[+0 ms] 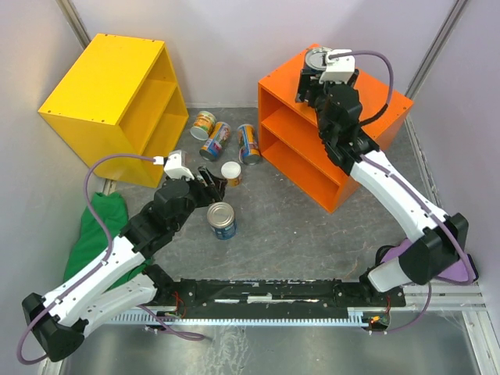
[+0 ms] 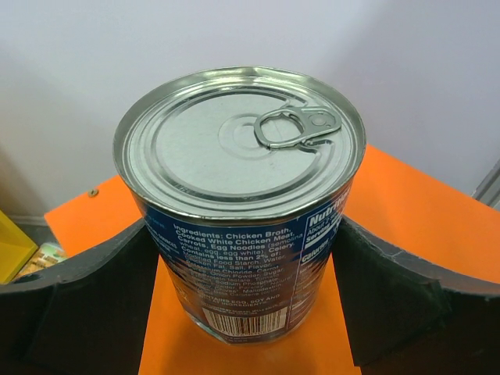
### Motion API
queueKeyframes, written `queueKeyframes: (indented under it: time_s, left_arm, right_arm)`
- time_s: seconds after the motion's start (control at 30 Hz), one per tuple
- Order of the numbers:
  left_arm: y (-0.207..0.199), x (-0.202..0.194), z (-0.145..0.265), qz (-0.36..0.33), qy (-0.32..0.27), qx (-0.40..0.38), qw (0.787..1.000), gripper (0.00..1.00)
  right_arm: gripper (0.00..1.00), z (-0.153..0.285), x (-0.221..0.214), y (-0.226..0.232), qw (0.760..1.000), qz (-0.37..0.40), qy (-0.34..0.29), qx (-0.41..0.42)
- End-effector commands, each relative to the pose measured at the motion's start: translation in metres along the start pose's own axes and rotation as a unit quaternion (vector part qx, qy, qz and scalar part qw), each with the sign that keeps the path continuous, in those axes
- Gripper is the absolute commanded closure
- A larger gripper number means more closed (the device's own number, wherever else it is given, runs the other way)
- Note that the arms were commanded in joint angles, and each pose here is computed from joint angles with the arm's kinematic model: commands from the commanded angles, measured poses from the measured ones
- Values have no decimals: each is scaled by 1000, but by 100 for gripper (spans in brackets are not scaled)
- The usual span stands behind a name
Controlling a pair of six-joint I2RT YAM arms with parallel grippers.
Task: Place and organize the canned foods onto the counter
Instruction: Place the canned food on the counter.
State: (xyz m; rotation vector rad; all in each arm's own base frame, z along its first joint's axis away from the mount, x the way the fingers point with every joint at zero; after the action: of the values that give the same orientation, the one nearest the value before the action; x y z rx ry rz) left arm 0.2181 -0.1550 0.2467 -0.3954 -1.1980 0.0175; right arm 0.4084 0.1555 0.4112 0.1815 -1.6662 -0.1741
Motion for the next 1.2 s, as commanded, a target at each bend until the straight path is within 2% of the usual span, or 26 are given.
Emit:
queueKeyframes:
  time_s: [0.0, 0.53, 1.0, 1.03, 1.17]
  left_arm:
    - [-3, 12, -2, 11, -21, -20, 1000, 17]
    - [17, 8, -15, 11, -11, -4, 1000, 16]
    - [25, 6, -19, 22, -7, 4, 1000, 16]
    - [25, 6, -18, 22, -8, 4, 1000, 16]
    - [25, 7, -16, 28, -10, 4, 1000, 16]
  right_arm:
    - [50, -27, -13, -3, 1000, -3, 16, -18]
    - [49, -110, -33, -17, 998, -5, 30, -50]
    - [47, -127, -53, -21, 997, 6, 54, -54]
    - [45, -126, -54, -21, 997, 5, 57, -55]
    - [20, -120, -57, -23, 996, -3, 63, -56]
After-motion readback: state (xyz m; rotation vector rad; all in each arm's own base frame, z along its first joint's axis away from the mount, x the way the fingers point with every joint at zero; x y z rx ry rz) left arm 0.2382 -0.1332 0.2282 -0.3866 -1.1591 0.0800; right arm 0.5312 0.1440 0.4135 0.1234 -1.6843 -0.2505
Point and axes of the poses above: each gripper's point midway between its finger pads, its own z axis back along the fingers, its own y axis along the line the jaws close on, x = y × z, the point moved 4 cm from there along z, back along the fingers, and after that the axes turned 11 degrees about -z, right-handed, at the moved point
